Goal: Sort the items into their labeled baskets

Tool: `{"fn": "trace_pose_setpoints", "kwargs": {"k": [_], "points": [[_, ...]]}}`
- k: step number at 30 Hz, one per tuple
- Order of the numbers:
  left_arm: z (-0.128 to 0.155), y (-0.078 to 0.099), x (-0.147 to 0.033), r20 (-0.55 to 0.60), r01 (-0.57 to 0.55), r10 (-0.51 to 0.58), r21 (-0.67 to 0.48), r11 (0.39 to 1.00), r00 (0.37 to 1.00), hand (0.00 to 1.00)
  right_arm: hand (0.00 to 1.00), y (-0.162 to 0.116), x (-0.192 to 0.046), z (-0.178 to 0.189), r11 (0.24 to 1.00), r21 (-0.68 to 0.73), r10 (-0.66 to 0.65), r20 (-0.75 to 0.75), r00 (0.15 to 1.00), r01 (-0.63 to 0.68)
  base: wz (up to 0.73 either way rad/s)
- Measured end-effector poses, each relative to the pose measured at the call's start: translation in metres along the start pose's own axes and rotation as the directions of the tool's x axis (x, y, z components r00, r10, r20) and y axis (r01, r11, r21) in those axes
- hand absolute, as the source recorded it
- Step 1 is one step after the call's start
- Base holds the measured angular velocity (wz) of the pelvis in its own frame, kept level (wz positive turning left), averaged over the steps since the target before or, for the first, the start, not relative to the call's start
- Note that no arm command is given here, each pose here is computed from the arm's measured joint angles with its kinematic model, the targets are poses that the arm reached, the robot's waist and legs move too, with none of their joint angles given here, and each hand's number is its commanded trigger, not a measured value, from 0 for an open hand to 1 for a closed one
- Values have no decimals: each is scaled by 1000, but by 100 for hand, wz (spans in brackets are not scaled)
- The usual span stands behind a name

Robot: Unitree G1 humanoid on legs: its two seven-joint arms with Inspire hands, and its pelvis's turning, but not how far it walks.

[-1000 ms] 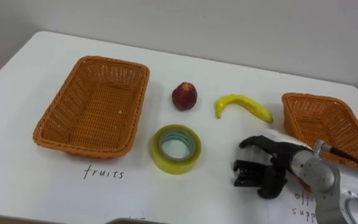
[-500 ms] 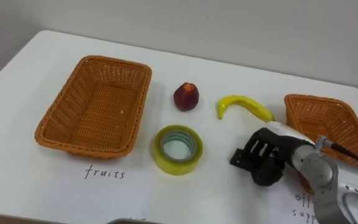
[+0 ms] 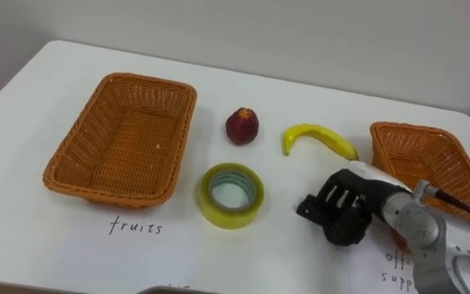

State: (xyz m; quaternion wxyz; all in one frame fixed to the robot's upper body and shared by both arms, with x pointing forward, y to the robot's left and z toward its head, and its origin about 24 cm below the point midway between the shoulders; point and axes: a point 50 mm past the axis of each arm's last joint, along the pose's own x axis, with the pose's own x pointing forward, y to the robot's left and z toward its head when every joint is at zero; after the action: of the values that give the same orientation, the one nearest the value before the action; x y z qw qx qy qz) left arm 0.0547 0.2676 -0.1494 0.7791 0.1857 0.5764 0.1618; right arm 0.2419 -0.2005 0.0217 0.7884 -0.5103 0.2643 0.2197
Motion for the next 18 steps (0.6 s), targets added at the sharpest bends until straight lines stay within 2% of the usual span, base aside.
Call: {"fn": "trace_pose_setpoints", "kwargs": {"k": [7,12,18], "points": [[-9,0,-1,-23,1,-2,-15,1000,1000,0,100,-6,-7,8,992,122,-26,117,993,12,-1],[-24,-4,-4,-71,1,-6,-62,998,997,0,100,-34,-31,12,961,228,-208,235,950,154,-4],[-30,-6,-5,-83,20,-25,-66,998,996,0,100,-64,-51,10,887,307,-427,266,864,344,-2]]}}
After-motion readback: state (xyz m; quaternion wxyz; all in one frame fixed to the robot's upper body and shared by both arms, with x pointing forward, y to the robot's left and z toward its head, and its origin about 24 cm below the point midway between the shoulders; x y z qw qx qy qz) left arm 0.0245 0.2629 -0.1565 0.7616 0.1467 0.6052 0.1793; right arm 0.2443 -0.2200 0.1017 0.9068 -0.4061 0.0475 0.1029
